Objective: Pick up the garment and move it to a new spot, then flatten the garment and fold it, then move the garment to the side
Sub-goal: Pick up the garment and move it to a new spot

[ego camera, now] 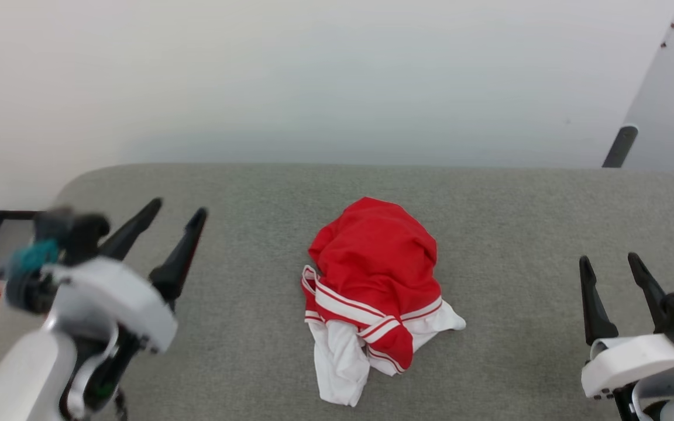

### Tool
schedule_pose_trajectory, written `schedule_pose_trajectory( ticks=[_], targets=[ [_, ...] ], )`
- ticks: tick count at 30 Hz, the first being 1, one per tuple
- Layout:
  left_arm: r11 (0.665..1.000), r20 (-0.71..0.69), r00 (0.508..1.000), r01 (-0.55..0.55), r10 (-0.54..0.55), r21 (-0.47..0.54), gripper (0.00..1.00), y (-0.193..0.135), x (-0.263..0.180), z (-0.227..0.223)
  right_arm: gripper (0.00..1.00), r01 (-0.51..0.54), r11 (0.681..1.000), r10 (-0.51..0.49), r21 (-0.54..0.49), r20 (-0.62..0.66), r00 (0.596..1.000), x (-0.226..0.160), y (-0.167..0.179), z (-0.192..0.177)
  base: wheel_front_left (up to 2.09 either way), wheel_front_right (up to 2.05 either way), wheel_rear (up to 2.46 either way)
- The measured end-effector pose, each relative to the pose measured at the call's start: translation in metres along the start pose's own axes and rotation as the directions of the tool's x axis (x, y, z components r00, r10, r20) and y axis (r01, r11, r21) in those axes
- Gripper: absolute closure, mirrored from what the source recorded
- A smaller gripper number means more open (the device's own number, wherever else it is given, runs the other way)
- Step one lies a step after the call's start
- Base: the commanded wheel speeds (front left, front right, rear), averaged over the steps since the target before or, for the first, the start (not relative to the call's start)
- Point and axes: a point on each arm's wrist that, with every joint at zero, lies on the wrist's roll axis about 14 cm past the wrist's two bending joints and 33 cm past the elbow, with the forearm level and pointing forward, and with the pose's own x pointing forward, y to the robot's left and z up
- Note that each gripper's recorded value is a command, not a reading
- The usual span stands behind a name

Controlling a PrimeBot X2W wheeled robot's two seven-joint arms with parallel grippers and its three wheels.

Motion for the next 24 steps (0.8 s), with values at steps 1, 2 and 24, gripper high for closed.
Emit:
schedule_pose_trajectory(
  ticks=[1, 2, 24],
  targets=[
    [1.0, 0.021, 1.0, -0.019, 0.019, 0.007, 0.0, 0.005, -0.006, -0.001, 0.0, -0.002, 1.0, 0.002, 0.004, -0.002, 1.0, -0.001, 0.001, -0.001, 0.0, 0.0, 0.0],
    [0.999, 0.037, 0.999, -0.035, 0.034, 0.011, 0.0, 0.009, -0.011, -0.002, 0.0, -0.004, 1.0, 0.004, 0.004, -0.006, 1.0, -0.002, 0.002, -0.002, 0.0, 0.0, 0.0],
    [0.951, 0.127, 0.943, -0.297, 0.307, -0.092, 0.0, 0.069, -0.098, -0.052, 0.0, -0.025, 0.999, 0.025, 0.031, -0.018, 1.0, -0.011, 0.012, -0.014, 0.0, 0.0, 0.0]
  ],
)
